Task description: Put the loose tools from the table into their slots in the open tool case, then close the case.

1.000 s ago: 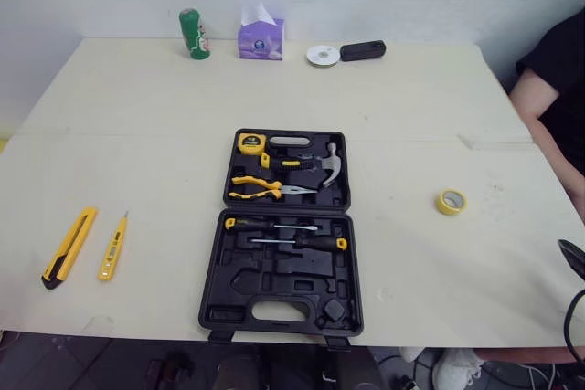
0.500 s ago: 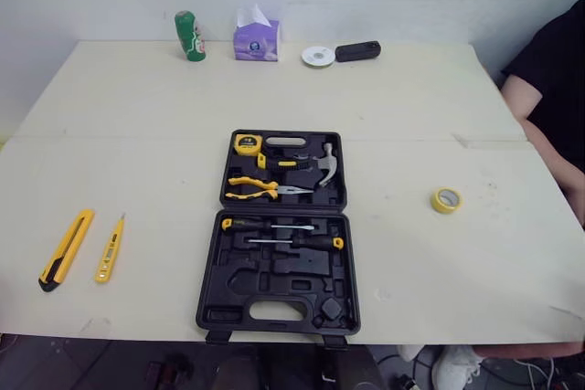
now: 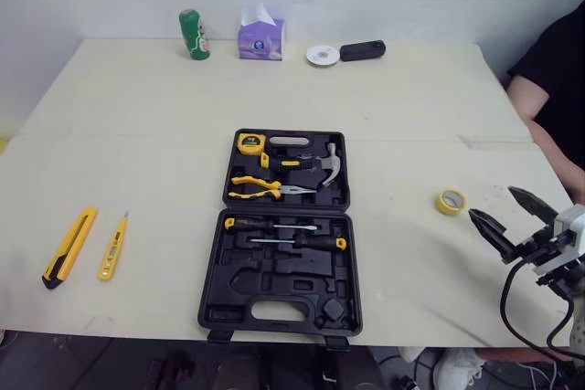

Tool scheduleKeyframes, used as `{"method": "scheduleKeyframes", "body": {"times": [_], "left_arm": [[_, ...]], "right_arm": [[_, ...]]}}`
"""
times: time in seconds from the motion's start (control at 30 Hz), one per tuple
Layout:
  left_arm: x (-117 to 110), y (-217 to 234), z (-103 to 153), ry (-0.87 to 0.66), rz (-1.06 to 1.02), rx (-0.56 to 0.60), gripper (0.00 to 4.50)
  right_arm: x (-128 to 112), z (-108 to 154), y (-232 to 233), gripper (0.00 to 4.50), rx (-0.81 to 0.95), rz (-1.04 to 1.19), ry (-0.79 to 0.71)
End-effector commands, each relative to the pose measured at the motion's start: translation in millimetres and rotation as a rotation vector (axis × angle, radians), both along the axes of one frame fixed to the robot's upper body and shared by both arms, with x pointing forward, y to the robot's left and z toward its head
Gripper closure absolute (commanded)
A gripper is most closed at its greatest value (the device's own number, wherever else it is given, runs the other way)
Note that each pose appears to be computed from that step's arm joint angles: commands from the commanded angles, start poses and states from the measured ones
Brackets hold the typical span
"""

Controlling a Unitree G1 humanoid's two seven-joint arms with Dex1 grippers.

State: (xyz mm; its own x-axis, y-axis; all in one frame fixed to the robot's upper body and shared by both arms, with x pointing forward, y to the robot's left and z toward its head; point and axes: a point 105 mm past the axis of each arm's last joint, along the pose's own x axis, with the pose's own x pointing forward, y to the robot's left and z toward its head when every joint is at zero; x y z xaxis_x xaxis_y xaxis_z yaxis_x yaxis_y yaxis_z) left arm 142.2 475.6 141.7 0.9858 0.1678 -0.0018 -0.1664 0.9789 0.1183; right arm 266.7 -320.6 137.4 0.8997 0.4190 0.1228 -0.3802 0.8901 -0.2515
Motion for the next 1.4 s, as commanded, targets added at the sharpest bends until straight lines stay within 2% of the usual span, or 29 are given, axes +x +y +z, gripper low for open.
{"method": "scheduleKeyframes", "body": {"times": [0.03, 0.2, 0.33, 0.4, 0.5, 0.57, 0.7, 0.77, 0.9, 1.0, 1.4], "left_arm": [[9, -31, 8, 0.036, -0.137, 0.01, 0.0], [22, -90, 9, 0.117, -0.301, -0.02, 0.0], [24, -110, 15, 0.117, -0.262, -0.068, 0.0], [22, -121, 14, 0.159, -0.231, -0.085, 0.0], [25, -133, 15, 0.191, -0.21, -0.044, 0.0], [29, -136, 12, 0.214, -0.176, -0.032, 0.0], [43, -149, -14, 0.334, -0.086, -0.033, 0.0], [50, -149, -13, 0.31, -0.047, -0.045, 0.0], [66, -156, -29, 0.377, -0.06, -0.157, 0.0], [69, -155, -38, 0.432, -0.058, -0.144, 0.0], [80, -153, -64, 0.476, -0.027, -0.157, 0.0]], "right_arm": [[5, 21, 22, 0.06, -0.005, 0.113, -0.042], [14, 47, 81, 0.06, -0.033, 0.369, -0.151], [6, 57, 119, 0.06, -0.152, 0.567, -0.216], [5, 63, 140, 0.06, -0.137, 0.657, -0.226], [3, 68, 167, 0.06, -0.122, 0.789, -0.231], [2, 68, 174, 0.06, -0.111, 0.824, -0.223], [-4, 71, 192, 0.06, -0.089, 0.933, -0.217], [-6, 72, 198, 0.06, -0.086, 0.966, -0.22], [-14, 70, 211, 0.06, -0.084, 1.045, -0.211], [-16, 70, 214, 0.06, -0.084, 1.061, -0.219], [-17, 62, 217, 0.06, -0.126, 1.06, -0.219]]}}
